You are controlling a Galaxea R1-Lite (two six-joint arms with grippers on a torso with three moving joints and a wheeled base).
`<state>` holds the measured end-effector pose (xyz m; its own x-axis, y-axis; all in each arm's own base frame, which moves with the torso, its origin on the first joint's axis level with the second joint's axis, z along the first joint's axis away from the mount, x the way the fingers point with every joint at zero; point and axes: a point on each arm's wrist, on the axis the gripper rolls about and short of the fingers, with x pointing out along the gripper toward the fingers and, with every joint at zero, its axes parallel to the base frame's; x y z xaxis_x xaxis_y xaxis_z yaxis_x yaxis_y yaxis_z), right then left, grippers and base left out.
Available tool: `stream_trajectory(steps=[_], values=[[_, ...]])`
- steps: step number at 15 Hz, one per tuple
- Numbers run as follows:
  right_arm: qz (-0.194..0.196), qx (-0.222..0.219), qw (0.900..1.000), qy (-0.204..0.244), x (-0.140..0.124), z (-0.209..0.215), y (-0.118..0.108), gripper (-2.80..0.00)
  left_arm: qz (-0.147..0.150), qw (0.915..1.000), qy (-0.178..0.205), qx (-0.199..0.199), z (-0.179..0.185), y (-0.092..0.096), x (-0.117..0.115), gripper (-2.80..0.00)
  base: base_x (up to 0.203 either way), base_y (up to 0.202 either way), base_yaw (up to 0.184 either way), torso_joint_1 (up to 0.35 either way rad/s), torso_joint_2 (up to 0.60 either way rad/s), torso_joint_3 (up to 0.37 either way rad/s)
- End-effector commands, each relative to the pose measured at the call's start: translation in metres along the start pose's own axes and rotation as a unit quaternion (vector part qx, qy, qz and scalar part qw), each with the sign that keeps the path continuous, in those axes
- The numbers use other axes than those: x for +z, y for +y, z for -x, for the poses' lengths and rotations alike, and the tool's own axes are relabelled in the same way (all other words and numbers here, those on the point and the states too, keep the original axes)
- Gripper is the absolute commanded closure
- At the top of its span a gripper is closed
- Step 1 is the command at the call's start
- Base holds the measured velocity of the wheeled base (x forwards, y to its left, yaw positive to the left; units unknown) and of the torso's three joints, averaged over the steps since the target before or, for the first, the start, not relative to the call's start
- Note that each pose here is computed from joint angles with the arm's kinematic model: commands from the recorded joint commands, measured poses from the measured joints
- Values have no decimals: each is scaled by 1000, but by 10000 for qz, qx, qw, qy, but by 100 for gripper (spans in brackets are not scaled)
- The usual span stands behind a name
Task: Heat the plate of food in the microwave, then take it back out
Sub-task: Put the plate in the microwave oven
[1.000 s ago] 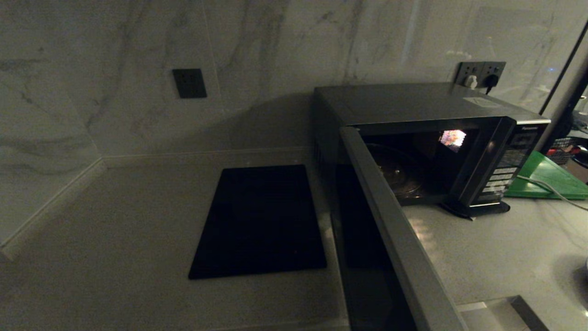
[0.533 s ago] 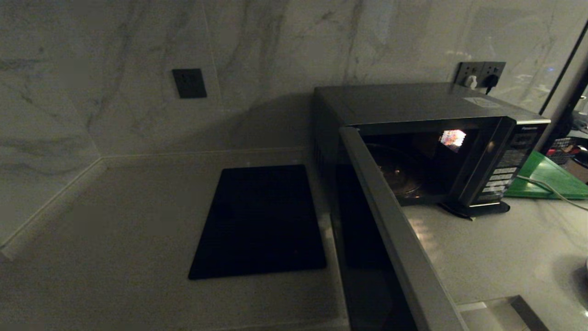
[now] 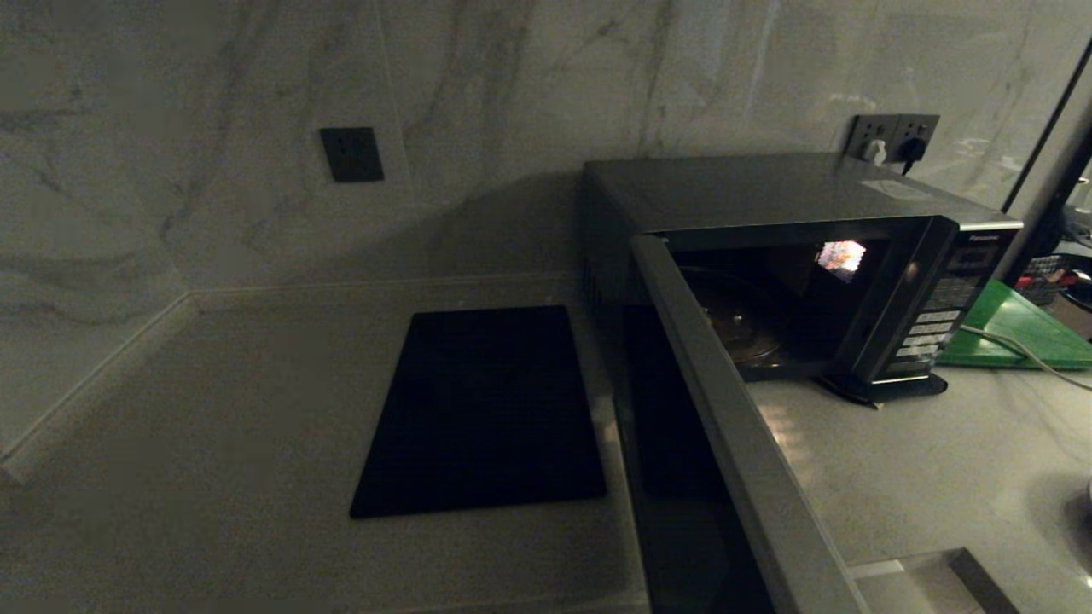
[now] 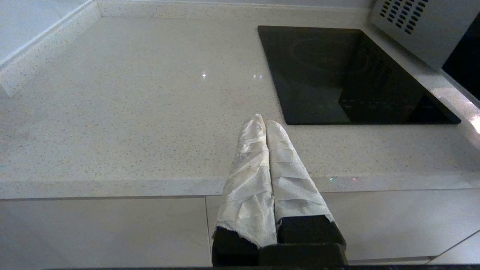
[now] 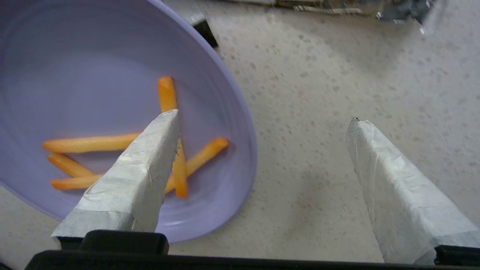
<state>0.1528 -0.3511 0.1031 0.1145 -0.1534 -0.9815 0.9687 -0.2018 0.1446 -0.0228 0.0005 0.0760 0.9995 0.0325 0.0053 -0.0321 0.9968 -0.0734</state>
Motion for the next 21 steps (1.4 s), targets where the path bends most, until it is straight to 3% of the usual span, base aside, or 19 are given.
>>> stream_trajectory(steps=[1,21], values=[[-28,-15,10000,48,2,-5,1,-280,2,10000,-2,6,0,0,0,0,0,0,0,0,0,0],[52,-59,9999,78,7,-19,10,-280,1,10000,3,6,0,0,0,0,0,0,0,0,0,0]])
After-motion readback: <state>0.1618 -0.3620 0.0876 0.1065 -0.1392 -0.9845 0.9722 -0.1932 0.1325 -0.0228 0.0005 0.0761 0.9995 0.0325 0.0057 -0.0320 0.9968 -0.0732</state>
